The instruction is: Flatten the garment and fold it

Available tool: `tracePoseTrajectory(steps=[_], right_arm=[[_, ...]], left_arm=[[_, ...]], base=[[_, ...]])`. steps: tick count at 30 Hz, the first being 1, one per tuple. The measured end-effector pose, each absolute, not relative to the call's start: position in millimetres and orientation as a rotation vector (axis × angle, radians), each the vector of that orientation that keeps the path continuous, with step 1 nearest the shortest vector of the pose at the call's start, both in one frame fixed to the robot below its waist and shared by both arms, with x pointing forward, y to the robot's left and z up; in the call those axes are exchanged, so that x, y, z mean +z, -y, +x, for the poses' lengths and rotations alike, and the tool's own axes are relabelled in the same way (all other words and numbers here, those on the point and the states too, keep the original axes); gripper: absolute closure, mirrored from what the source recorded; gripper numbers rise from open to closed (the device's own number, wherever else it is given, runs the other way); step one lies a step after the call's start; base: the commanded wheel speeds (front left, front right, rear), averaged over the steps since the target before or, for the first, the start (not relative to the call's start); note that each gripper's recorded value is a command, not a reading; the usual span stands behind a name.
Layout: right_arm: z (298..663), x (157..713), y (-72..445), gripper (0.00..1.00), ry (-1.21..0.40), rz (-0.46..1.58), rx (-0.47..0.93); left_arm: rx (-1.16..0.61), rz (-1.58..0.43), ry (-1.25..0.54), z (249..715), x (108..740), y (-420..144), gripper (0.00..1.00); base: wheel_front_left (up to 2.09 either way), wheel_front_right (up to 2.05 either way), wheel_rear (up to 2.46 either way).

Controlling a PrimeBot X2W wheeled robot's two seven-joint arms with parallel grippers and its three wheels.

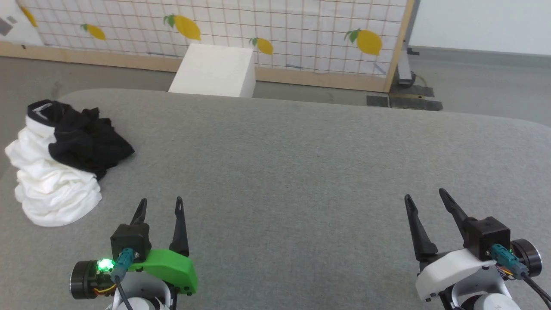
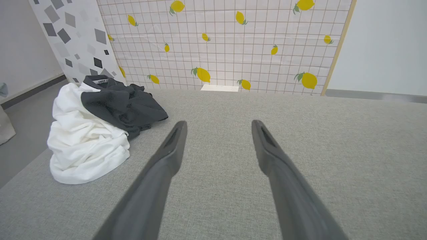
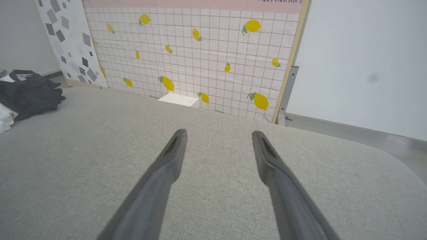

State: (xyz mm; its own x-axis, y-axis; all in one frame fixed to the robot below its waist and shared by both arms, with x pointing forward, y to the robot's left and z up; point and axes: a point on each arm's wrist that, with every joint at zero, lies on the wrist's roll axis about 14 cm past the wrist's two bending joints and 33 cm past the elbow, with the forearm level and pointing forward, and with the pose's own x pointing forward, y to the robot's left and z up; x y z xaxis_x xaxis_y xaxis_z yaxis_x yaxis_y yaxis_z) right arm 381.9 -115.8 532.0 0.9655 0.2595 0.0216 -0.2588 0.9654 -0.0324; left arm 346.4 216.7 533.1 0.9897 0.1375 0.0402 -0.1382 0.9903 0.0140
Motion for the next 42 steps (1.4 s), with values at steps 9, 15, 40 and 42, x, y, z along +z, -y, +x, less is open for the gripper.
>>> tracePoseTrajectory(steps=[9,15,40,42], right_arm=[[386,532,93,0.0,0.03,-0.018,0.329],[389,532,79,0.0,0.035,-0.011,0.367],[394,535,34,0.0,0.055,0.02,0.492],[394,536,31,0.0,0.058,0.023,0.502]], left_arm=[[0.205,0.015,0.053,333,534,-236,0.0],[0.251,-0.004,0.061,325,534,-248,0.0],[0.403,-0.017,0.079,291,529,-284,0.0],[0.414,-0.017,0.076,288,528,-287,0.0]], base=[[0.0,0.0,0.0],[0.0,0.0,0.0],[0.0,0.0,0.0],[0.0,0.0,0.0]])
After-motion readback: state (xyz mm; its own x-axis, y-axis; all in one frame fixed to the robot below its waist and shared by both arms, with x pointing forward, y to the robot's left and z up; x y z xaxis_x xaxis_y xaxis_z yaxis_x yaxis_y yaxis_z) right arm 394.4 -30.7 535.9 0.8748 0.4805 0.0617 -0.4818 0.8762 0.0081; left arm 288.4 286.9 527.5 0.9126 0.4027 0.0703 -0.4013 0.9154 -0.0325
